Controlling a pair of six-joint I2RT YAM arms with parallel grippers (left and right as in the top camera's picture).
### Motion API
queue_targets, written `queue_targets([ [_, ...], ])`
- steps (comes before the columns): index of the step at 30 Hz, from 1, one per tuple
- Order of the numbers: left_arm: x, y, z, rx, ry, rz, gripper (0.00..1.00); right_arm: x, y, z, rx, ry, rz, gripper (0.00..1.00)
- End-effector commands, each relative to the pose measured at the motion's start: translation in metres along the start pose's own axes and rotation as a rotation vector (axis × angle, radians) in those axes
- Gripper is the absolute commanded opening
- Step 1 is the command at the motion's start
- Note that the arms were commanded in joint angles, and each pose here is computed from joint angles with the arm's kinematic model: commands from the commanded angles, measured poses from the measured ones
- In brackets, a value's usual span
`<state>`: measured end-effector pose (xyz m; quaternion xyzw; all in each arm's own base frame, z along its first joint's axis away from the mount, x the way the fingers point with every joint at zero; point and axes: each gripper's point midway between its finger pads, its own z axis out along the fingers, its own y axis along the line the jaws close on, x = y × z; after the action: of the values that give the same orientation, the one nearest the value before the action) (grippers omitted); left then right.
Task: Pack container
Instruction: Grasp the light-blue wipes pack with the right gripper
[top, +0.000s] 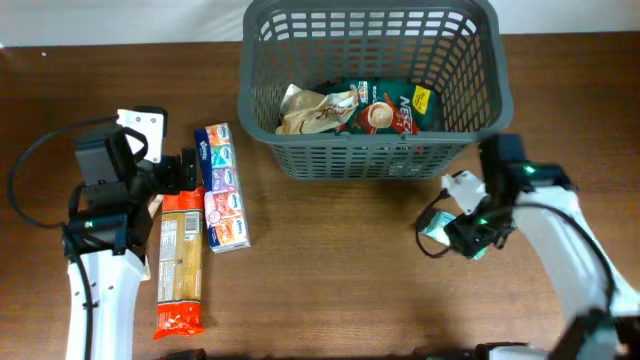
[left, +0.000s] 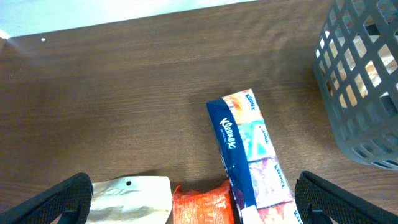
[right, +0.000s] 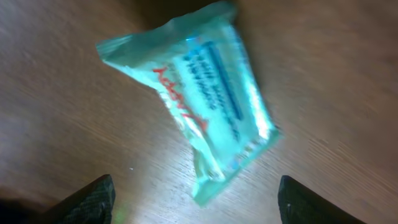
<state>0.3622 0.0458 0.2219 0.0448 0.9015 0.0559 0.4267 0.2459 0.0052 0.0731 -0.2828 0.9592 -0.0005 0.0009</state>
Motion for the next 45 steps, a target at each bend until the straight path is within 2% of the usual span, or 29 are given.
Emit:
queue_targets([
  [1, -0.007, 0.003, -0.003, -0.007, -0.016, 0.015, 0.99, -0.005, 0.01, 0.026, -0.055, 0.069, -0.079, 0.79],
  [9, -0.007, 0.003, -0.003, -0.007, -0.016, 0.015, 0.99, -0.006, 0.01, 0.052, -0.059, 0.145, -0.027, 0.75],
  [13, -0.007, 0.003, -0.003, -0.007, -0.016, 0.015, 0.99, -0.006, 0.009, 0.052, -0.06, 0.147, -0.026, 0.64],
  [15, -0.007, 0.003, -0.003, -0.007, -0.016, 0.015, 0.99, -0.006, 0.009, 0.052, -0.059, 0.147, -0.024, 0.49],
  [16, -0.007, 0.003, -0.003, -0.007, -0.016, 0.015, 0.99, -0.006, 0.01, 0.052, -0.06, 0.147, -0.023, 0.47],
  [19, -0.007, 0.003, -0.003, -0.007, -0.016, 0.015, 0.99, -0.003, 0.007, 0.052, -0.043, 0.16, -0.016, 0.5],
  [21, -0.007, 0.003, -0.003, -0.007, -0.016, 0.015, 0.99, 0.003, 0.005, 0.055, -0.022, 0.183, -0.004, 0.59],
  [27, -0.007, 0.003, -0.003, -0.007, -0.016, 0.015, 0.99, 0.01, 0.006, 0.064, -0.011, 0.196, 0.013, 0.6],
  [32, -0.007, 0.003, -0.003, -0.007, -0.016, 0.015, 0.99, 0.016, 0.002, 0.067, 0.022, 0.218, 0.047, 0.33],
  [33, -0.007, 0.003, -0.003, -0.007, -0.016, 0.015, 0.99, 0.017, 0.002, 0.067, 0.021, 0.22, 0.05, 0.23],
  [35, -0.007, 0.003, -0.003, -0.007, -0.016, 0.015, 0.99, 0.017, 0.003, 0.066, 0.02, 0.221, 0.056, 0.11],
  [37, -0.007, 0.003, -0.003, -0.007, -0.016, 0.015, 0.99, 0.017, 0.003, 0.065, 0.019, 0.218, 0.074, 0.04],
  [45, -0.007, 0.003, -0.003, -0.007, -0.016, 0.015, 0.99, 0.012, 0.007, 0.031, 0.035, 0.101, 0.089, 0.04],
])
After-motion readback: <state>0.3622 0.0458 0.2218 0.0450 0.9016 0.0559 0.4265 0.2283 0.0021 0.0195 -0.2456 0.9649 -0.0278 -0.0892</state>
